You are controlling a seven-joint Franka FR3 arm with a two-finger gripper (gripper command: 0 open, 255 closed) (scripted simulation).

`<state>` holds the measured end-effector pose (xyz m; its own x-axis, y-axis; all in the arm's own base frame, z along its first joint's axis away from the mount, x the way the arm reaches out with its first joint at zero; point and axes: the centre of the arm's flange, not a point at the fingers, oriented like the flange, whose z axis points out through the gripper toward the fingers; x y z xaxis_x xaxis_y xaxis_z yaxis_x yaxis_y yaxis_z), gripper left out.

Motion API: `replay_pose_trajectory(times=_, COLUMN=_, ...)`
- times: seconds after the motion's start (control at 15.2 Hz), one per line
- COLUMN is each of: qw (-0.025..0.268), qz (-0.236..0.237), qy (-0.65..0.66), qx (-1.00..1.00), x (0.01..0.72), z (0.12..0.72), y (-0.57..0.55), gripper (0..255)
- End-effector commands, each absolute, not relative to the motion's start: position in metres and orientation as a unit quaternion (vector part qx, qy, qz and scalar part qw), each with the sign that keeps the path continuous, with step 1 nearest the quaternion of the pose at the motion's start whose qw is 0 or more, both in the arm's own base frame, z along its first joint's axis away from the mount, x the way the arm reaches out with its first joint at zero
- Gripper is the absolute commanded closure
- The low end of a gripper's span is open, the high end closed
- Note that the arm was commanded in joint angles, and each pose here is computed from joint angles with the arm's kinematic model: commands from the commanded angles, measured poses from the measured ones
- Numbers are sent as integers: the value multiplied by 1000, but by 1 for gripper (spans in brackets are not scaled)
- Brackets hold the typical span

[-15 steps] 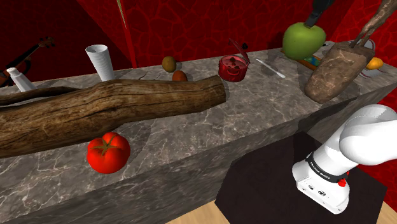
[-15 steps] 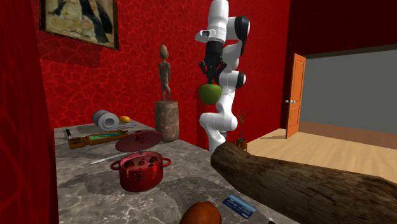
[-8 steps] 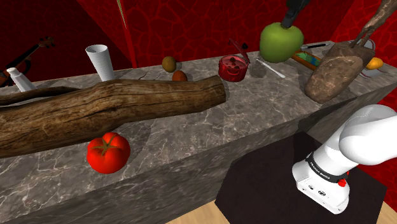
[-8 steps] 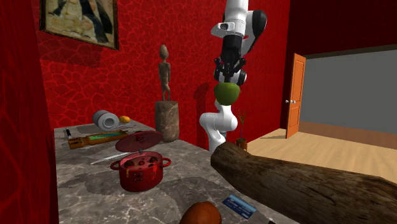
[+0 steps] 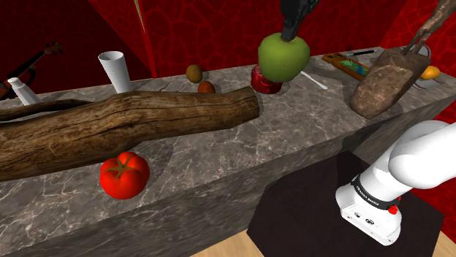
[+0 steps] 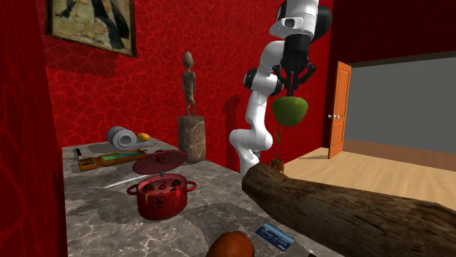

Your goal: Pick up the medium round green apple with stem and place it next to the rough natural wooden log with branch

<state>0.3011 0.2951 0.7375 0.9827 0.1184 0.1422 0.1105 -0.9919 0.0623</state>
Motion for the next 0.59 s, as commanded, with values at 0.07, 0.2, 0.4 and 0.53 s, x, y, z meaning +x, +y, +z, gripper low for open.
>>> replay_pose_trajectory(times=0.07, qw=26, qz=73, qy=57, qx=995, x=309, z=745, y=330, gripper=255)
replay_pose_trajectory(times=0.2, qw=26, qz=73, qy=57, qx=995, x=313, z=745, y=351, gripper=255)
replay_pose_trajectory(times=0.4, qw=26, qz=73, qy=57, qx=995, x=313, z=729, y=351, gripper=255)
replay_pose_trajectory(times=0.53, qw=26, qz=73, qy=57, qx=995, x=313, z=718, y=351, gripper=255)
